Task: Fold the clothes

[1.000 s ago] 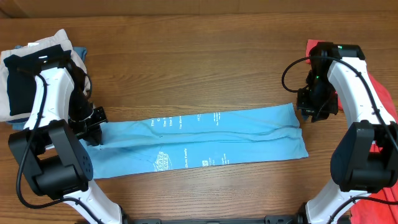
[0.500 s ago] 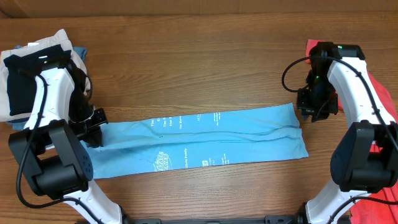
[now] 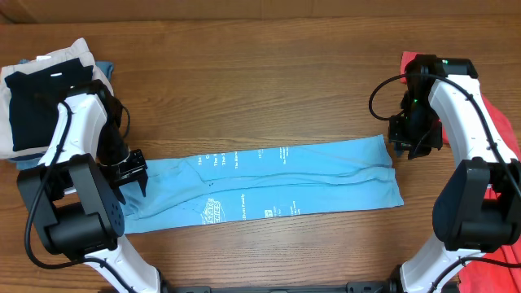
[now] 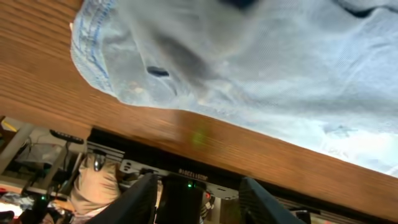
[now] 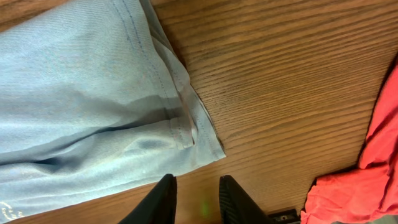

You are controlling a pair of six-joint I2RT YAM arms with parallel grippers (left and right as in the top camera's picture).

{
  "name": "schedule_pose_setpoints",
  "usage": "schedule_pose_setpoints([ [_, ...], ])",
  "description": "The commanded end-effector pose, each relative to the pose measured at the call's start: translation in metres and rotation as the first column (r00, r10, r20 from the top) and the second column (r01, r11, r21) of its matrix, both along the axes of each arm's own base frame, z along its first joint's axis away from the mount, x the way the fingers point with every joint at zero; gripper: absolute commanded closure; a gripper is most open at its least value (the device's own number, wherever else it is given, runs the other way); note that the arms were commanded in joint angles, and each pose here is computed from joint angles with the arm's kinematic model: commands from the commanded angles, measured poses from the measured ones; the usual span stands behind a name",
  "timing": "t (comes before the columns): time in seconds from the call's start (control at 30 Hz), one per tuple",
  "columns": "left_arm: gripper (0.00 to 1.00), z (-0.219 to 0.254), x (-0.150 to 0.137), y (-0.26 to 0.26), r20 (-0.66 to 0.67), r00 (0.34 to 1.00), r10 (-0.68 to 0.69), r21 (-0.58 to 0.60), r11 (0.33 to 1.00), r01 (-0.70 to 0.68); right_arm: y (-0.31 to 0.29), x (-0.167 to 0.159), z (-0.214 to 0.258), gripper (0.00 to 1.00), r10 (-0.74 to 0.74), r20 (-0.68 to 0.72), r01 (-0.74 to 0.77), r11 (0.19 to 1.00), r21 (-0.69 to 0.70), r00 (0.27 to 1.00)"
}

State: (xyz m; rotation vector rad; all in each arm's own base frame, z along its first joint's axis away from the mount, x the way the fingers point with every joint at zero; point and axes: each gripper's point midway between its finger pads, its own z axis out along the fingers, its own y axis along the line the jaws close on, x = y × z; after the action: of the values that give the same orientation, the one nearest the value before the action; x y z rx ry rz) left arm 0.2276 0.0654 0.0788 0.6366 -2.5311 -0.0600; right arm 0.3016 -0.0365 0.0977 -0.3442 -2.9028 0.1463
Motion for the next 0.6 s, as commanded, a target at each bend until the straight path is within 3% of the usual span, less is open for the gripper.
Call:
schedule_pose_setpoints([
  [0.0, 0.54, 0.004, 0.001, 0.003, 0.026, 1.000, -0.001, 0.031, 1.000, 0.000, -0.002, 0.004, 0.010, 0.69, -0.002, 0.042, 0.002, 1.000, -0.005, 0.999],
  [0.2, 0.56, -0.002, 0.012, 0.006, 0.077, 0.997, 0.012, 0.050, 0.999, -0.016, 0.005, 0.003, 0.010, 0.64, -0.008, 0.038, 0.007, 0.999, 0.032, 0.999],
  [0.37, 0.55, -0.006, 0.021, 0.007, 0.115, 0.993, 0.013, 0.055, 0.998, -0.020, 0.011, 0.001, 0.003, 0.41, -0.001, 0.033, -0.002, 0.997, 0.083, 0.999],
  [0.57, 0.55, -0.007, 0.023, 0.006, 0.127, 0.992, 0.017, 0.050, 0.998, -0.023, 0.004, -0.011, -0.029, 0.38, -0.061, 0.012, 0.059, 0.989, 0.137, 0.998],
])
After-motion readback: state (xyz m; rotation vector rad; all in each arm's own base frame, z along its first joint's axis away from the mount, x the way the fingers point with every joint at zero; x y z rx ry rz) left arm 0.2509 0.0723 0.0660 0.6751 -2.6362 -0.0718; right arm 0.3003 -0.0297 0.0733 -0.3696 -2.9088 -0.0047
